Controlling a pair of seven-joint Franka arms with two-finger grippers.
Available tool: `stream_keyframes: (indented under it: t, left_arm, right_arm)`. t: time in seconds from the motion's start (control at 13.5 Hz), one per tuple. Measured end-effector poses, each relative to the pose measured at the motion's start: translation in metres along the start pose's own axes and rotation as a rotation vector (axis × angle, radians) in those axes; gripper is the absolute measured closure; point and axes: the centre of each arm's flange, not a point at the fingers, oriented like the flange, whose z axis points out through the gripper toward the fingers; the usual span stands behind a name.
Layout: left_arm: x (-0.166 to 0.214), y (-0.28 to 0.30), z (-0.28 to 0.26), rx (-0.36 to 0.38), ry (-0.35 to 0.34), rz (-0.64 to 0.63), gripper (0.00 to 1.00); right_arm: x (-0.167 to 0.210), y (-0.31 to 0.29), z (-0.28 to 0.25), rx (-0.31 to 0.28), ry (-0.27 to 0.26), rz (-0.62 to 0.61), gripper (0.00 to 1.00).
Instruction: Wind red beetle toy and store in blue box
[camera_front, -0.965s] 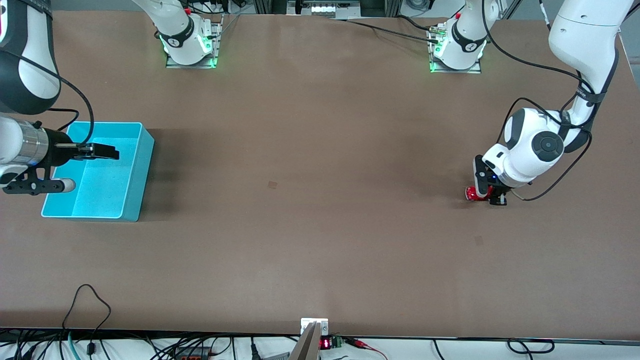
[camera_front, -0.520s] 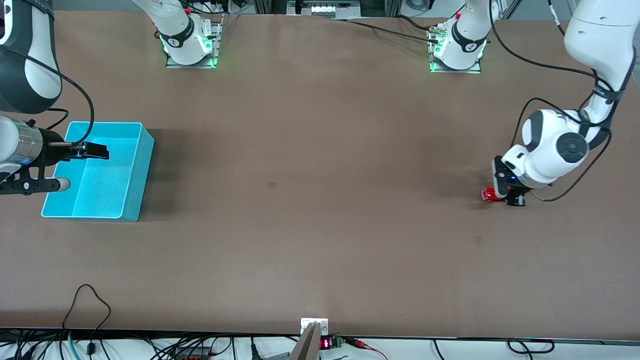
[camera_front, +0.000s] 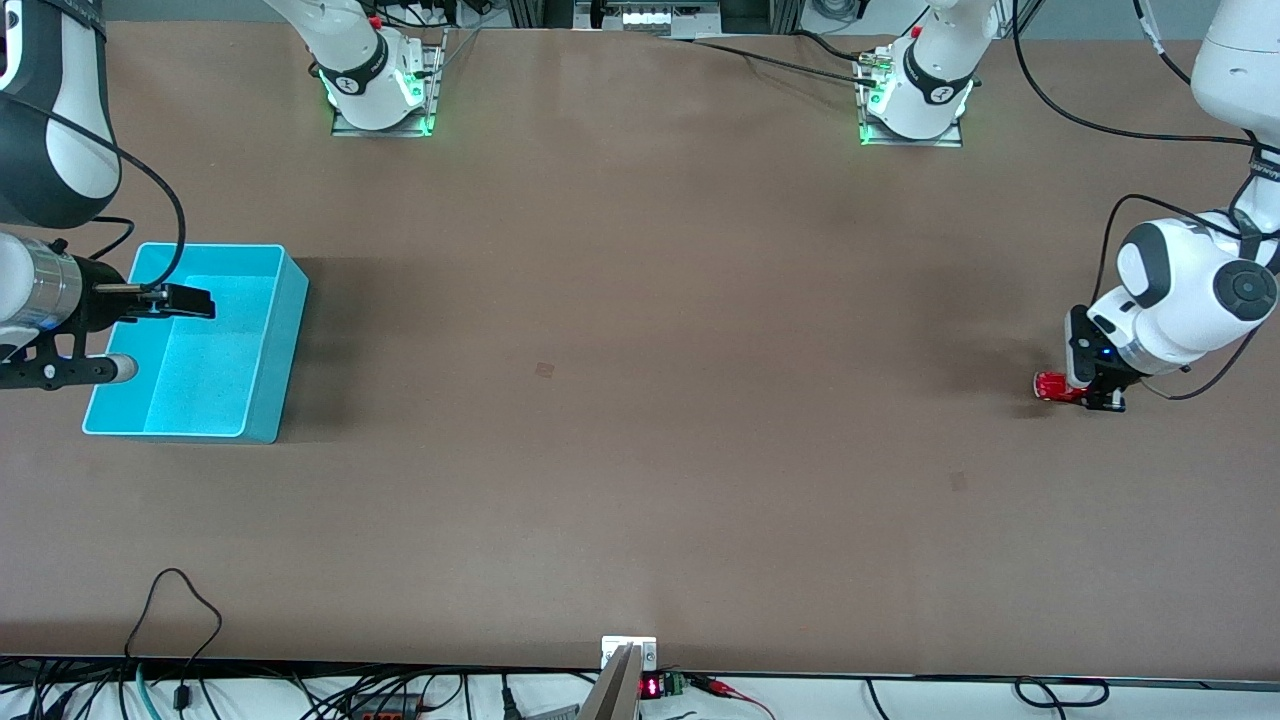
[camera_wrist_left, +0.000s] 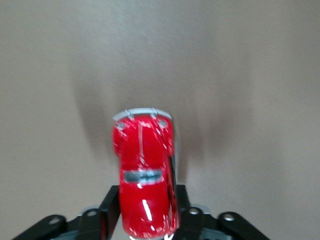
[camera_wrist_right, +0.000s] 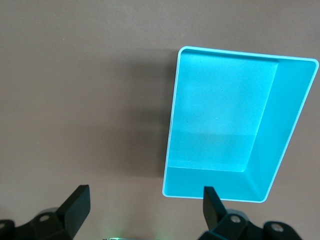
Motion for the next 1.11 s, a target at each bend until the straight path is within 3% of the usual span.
stream_keyframes:
  t: [0.3,0.59,0.74,0.89,1.11]
  left_arm:
    - [0.031,-0.023,-0.034,-0.057,0.025,0.068,0.02]
    - [0.074,-0.055,-0.129,-0.098,0.003,0.145,0.00]
    - [0.086,-0.063,-0.152,-0.093,0.025,0.138,0.00]
    - [0.095,-0.068,-0.156,-0.078,0.070,0.100,0.00]
    - [0.112,-0.074,-0.156,-0.082,0.082,-0.074,0.00]
  right_arm:
    - [0.000,0.000,0.001,0.000,-0.002,0.000,0.00]
    - [0.000,0.003,0.001,0.001,-0.002,0.004,0.00]
    - [0.000,0.004,0.001,0.001,-0.002,0.005,0.00]
    - [0.000,0.004,0.001,0.001,-0.003,0.004,0.00]
    - [0.000,0.004,0.002,0.001,-0.006,0.004,0.00]
